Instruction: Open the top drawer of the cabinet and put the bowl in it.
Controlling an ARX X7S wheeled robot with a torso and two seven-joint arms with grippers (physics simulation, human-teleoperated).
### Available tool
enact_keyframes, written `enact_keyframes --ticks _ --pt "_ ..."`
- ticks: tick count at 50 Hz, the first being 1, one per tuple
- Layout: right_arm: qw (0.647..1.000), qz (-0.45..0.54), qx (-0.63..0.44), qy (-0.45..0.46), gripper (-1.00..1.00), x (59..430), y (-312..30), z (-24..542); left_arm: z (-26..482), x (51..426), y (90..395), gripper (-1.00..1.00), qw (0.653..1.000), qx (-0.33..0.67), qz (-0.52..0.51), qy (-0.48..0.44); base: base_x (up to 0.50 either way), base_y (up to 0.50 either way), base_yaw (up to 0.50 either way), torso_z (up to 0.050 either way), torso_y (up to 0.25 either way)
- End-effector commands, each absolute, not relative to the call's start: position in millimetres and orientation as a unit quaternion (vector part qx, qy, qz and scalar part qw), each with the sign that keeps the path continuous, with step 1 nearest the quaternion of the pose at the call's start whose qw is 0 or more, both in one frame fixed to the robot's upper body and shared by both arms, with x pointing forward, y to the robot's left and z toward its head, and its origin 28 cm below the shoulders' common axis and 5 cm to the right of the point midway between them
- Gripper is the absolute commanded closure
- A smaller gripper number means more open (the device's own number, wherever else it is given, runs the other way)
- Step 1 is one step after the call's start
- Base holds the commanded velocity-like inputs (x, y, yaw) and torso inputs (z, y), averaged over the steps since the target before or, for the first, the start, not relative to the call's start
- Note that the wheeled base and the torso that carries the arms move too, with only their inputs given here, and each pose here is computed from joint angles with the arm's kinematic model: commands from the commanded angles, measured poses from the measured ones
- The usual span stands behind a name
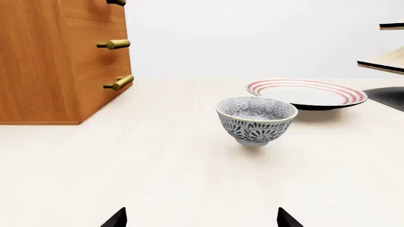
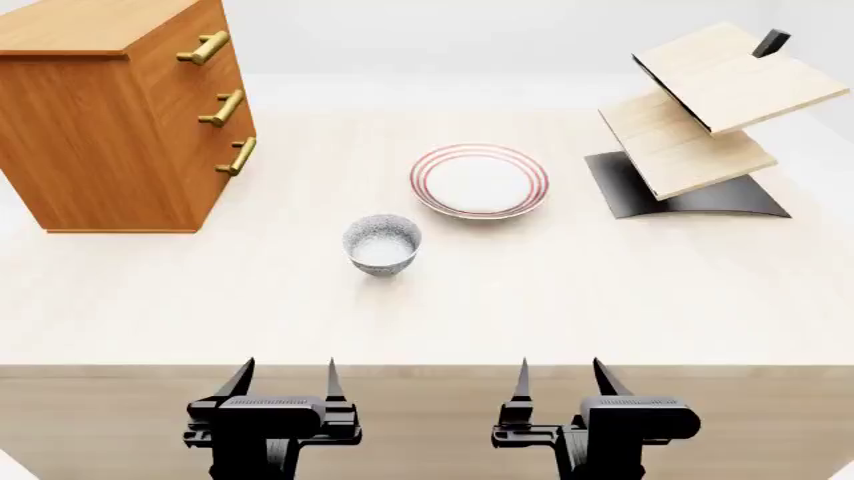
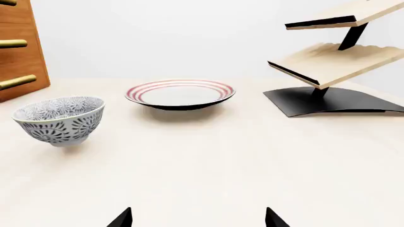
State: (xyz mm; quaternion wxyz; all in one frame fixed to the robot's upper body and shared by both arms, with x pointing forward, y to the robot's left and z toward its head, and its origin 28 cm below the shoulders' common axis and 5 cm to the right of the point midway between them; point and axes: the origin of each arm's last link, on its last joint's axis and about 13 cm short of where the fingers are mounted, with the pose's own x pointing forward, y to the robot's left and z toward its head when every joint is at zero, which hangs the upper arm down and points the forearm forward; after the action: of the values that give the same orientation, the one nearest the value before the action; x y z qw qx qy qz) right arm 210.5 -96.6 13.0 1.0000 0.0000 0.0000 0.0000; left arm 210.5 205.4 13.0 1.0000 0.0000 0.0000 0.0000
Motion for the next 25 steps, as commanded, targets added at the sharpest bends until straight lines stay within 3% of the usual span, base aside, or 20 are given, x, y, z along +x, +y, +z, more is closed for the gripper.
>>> enact_keyframes --ticks 1,18,19,25 --pt "1.0 -0.001 -0.003 0.002 -1.0 210.4 -96.1 12.5 13.0 210.1 205.3 -1.0 1.0 0.002 -0.003 -0.002 0.0 0.0 0.0 0.0 0.0" --pt "1.0 -0.009 -0.004 0.004 -1.0 208.8 -96.1 12.2 15.1 209.8 205.1 -1.0 1.0 -0.012 -0.01 0.006 0.0 0.0 0.0 0.0 0.0" --pt "1.0 0.001 -0.007 -0.016 -1.0 206.0 -93.9 31.1 29.1 208.6 206.9 -1.0 0.997 -0.064 -0.045 -0.027 0.0 0.0 0.0 0.0 0.0" --pt "1.0 -0.011 0.0 0.006 -1.0 209.6 -96.4 11.4 13.9 211.2 203.8 -1.0 1.0 0.01 -0.012 0.0 0.0 0.0 0.0 0.0 0.0"
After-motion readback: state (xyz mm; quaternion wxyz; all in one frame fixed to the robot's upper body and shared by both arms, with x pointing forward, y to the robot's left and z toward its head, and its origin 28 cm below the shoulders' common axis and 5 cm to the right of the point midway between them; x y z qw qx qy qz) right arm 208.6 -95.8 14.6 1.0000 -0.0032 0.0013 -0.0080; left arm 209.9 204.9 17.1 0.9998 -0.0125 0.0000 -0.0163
